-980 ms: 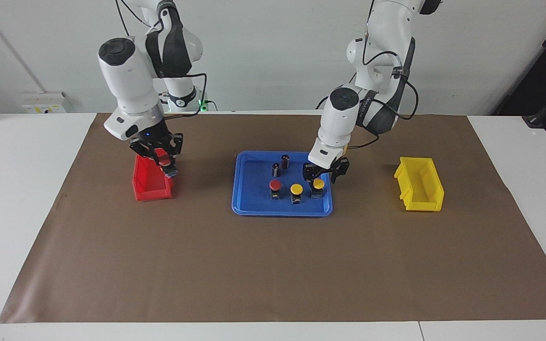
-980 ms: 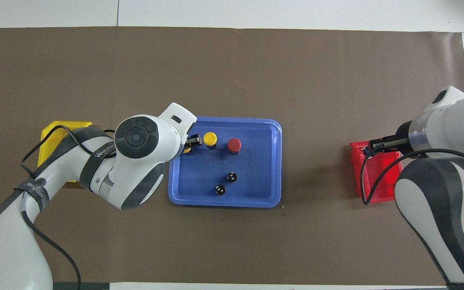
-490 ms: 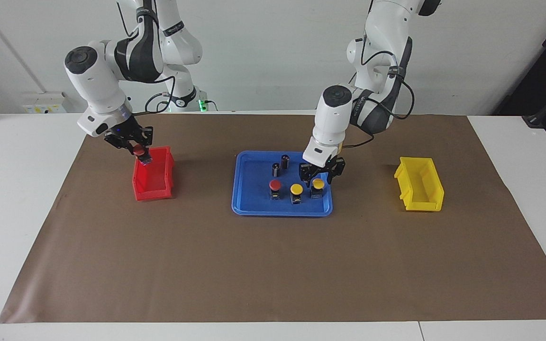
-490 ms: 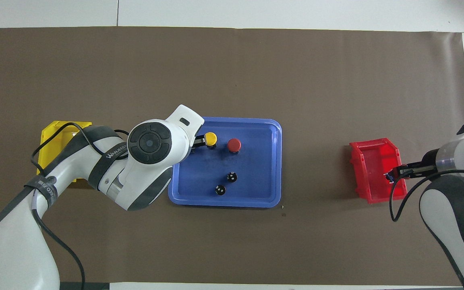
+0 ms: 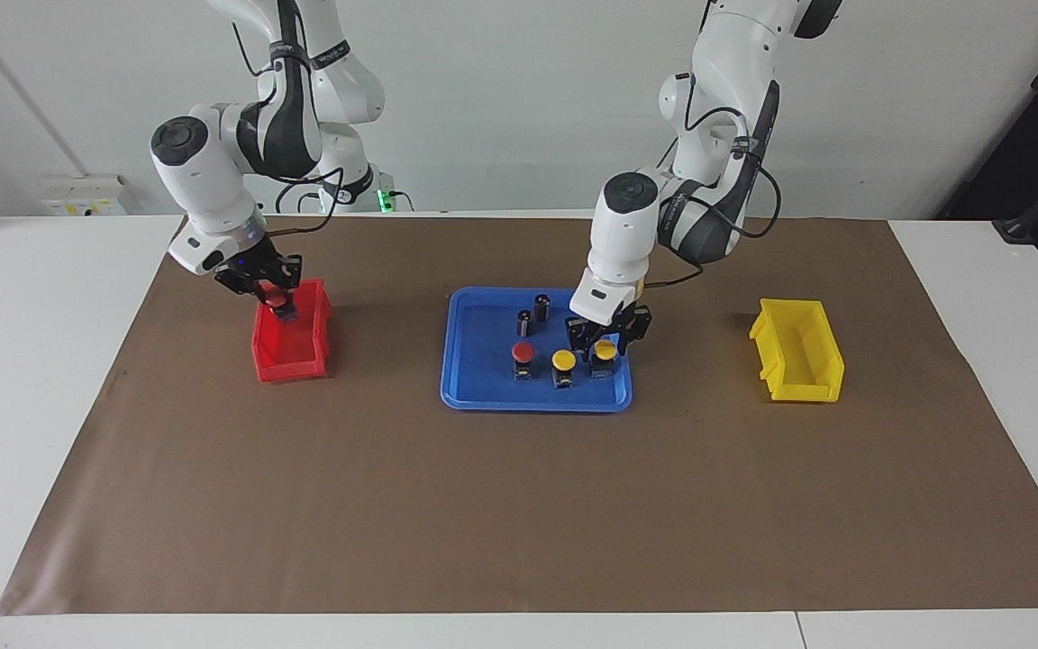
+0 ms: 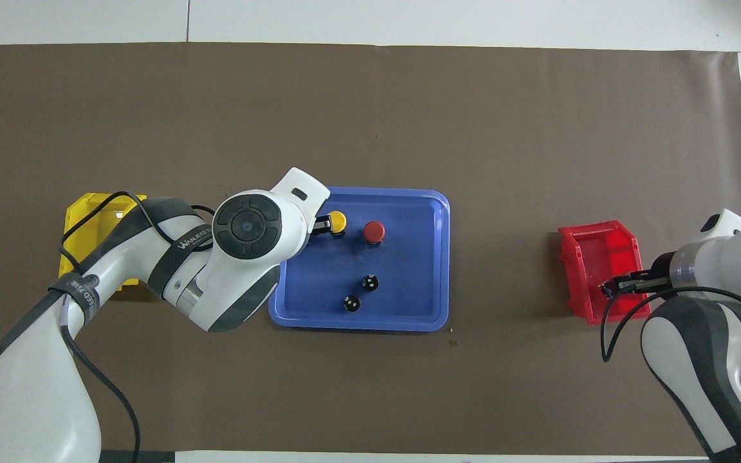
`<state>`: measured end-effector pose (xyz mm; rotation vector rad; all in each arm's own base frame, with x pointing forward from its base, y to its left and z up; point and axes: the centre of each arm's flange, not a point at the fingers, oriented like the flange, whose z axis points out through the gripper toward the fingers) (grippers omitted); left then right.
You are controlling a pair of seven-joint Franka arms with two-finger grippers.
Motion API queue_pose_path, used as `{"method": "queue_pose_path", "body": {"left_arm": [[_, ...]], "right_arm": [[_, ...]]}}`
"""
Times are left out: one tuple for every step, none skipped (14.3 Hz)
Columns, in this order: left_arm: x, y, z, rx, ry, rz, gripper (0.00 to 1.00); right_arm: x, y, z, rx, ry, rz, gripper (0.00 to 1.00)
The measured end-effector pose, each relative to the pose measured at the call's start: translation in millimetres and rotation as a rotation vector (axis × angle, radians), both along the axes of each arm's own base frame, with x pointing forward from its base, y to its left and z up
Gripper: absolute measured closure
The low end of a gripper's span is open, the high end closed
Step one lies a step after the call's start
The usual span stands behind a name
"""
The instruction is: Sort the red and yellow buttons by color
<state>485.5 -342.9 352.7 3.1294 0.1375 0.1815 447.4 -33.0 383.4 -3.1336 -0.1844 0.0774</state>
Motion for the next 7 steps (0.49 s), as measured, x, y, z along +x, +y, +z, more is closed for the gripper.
{"method": "queue_pose_path", "body": {"left_arm": [[1,0,2,0.001,0.000,0.001,0.32],[1,0,3,0.003,0.001,0.003,0.34],[2,0,3,0.005,0.002,0.005,0.34],[2,1,3,0.009,0.005,0.005,0.41],[1,1,2,0.015,0.011,0.006,0.41],[1,2,1,0.023,0.019,0.007,0.41],[0,3,0,0.032,0.027,0.008,0.41]], "right_arm": [[-1.5,1,-5,-0.001,-0.006,0.001,0.59],[-3.7,1,-10,-0.001,-0.011,0.002,0.59],[-6.2,2,-16,-0.001,-0.013,0.003,0.59],[-8.4,2,-22,-0.002,-0.013,0.004,0.59],[-9.7,2,-25,-0.001,-0.012,0.004,0.59],[-10.8,3,-27,-0.001,-0.009,0.004,0.59],[-11.7,3,-29,-0.001,-0.006,0.005,0.59]]}}
